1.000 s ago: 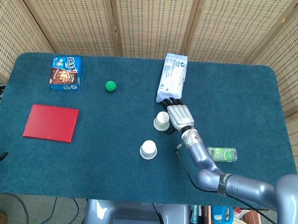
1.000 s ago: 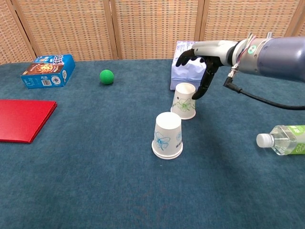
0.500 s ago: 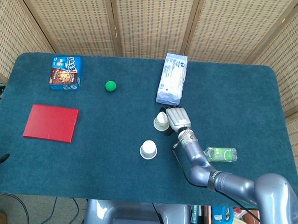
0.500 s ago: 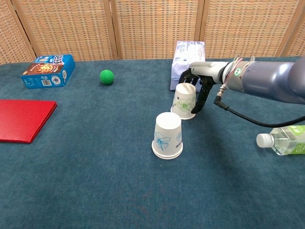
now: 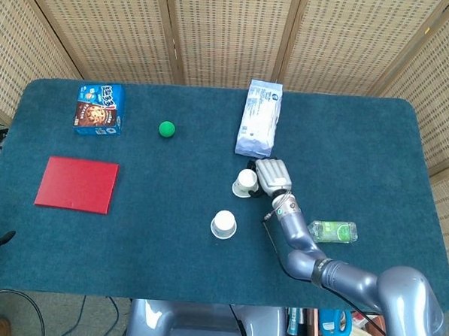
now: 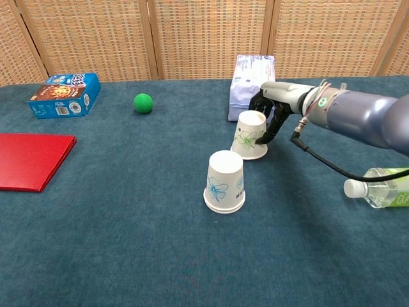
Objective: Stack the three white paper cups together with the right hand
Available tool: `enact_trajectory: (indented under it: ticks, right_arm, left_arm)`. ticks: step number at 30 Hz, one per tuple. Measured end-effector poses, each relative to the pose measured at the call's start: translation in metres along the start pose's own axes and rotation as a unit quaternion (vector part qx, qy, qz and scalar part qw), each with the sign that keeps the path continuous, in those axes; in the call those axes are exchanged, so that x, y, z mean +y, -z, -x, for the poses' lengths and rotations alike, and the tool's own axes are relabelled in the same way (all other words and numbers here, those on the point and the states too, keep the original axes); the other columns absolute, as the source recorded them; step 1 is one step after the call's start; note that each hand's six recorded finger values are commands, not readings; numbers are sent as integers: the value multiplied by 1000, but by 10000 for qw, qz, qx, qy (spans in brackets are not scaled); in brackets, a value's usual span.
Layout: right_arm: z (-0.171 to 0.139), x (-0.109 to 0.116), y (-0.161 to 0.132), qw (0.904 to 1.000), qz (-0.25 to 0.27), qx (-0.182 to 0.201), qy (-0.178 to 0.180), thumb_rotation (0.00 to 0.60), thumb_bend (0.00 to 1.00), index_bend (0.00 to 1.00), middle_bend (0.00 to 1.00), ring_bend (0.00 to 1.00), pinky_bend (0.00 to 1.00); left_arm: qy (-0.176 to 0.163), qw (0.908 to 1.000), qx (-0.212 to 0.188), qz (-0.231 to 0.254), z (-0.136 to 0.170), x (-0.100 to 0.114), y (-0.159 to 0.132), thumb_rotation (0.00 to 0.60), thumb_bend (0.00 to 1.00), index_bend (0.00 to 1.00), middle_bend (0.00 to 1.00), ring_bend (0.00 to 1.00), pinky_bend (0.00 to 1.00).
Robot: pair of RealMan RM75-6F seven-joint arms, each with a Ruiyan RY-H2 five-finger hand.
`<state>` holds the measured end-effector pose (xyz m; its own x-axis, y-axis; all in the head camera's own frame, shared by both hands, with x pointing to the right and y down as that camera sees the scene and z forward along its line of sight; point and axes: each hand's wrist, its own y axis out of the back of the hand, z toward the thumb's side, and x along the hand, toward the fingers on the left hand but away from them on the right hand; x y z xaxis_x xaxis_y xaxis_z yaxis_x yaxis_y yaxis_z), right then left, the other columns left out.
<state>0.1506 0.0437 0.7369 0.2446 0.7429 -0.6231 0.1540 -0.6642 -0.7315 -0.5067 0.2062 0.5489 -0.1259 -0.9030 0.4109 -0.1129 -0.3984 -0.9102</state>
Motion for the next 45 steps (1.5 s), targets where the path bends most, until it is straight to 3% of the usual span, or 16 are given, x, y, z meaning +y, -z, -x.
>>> enact_trajectory:
  ticks: [14,27,36,45]
  right_arm:
    - [-30,25,-31,9971,264,693,163,600,384,468,496,323,315]
    - [-119,50,-63,9861,-136,1641,227,600,395,468,492,324,337]
    - [-134,42,-62,9853,-564,1596,237,600,397,468,489,323,337]
    - [-129,30,-60,9877,-533,1466,124,600,397,468,480,323,337]
  left_arm:
    - [117,9999,5,7,-2,-4,-1,600,68,0,0,0,0]
    - [56,9998,-172,23,5,-1,-9,600,68,0,0,0,0]
    - [56,9997,-225,76,7,0,-7,600,68,0,0,0,0]
    - [90,9998,-180,76,6,0,-4,600,68,0,0,0,0]
